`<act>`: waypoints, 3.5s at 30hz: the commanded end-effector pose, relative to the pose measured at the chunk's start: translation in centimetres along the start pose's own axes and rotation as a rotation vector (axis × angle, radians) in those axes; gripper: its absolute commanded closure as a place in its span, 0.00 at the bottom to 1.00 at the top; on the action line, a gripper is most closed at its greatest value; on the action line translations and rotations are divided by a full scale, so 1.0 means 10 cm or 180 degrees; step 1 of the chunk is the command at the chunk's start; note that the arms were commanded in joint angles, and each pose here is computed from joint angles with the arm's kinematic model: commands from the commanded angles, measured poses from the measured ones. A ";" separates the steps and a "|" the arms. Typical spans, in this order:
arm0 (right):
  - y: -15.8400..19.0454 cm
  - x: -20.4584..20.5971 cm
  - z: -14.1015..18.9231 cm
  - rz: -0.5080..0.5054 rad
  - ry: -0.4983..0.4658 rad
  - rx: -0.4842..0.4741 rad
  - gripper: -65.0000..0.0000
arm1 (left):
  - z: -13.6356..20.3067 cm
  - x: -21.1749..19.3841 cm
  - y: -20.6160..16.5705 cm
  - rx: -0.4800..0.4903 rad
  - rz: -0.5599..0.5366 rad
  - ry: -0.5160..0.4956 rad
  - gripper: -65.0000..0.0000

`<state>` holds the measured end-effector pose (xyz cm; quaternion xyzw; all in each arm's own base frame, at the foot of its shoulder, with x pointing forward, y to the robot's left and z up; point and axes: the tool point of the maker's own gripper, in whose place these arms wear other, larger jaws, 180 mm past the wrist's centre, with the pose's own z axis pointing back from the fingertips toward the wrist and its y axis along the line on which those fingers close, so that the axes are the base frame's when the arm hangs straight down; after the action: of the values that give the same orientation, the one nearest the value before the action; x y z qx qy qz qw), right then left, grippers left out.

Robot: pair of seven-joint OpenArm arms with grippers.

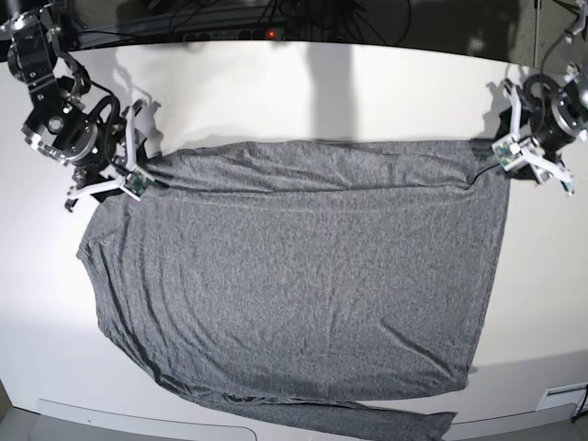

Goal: Fold the T-shirt properly
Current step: 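Adjust both grippers' grip along the collar edge of the shirt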

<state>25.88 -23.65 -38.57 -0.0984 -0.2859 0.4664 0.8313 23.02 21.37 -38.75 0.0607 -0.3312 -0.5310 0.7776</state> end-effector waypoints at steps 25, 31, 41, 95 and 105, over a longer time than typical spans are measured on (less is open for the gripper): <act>-0.08 -0.06 0.05 0.0041 0.0117 -0.0068 0.58 | -0.53 -0.53 -0.37 -0.0359 -0.0298 0.0397 0.67; -0.08 -0.06 0.05 0.0041 0.0117 -0.0068 0.58 | -0.50 -0.55 -0.54 -0.0650 -0.0317 0.0416 1.00; 0.04 -0.03 0.05 0.0104 0.0066 0.0141 0.58 | -0.50 -0.54 -0.54 -0.0648 -0.0309 0.0407 1.00; 0.15 -0.48 -0.48 0.1251 0.0987 0.0217 1.00 | -0.40 -0.38 -0.66 -0.0770 0.0316 0.0179 1.00; 0.18 -0.86 -0.07 0.1045 0.1128 0.0344 1.00 | -0.04 -0.12 -0.78 -0.0776 0.0230 -0.0089 1.00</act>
<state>21.42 -28.86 -43.71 -0.1712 -0.1026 0.5806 0.7893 16.38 18.30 -43.54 -0.0662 -0.2751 -0.5353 0.7959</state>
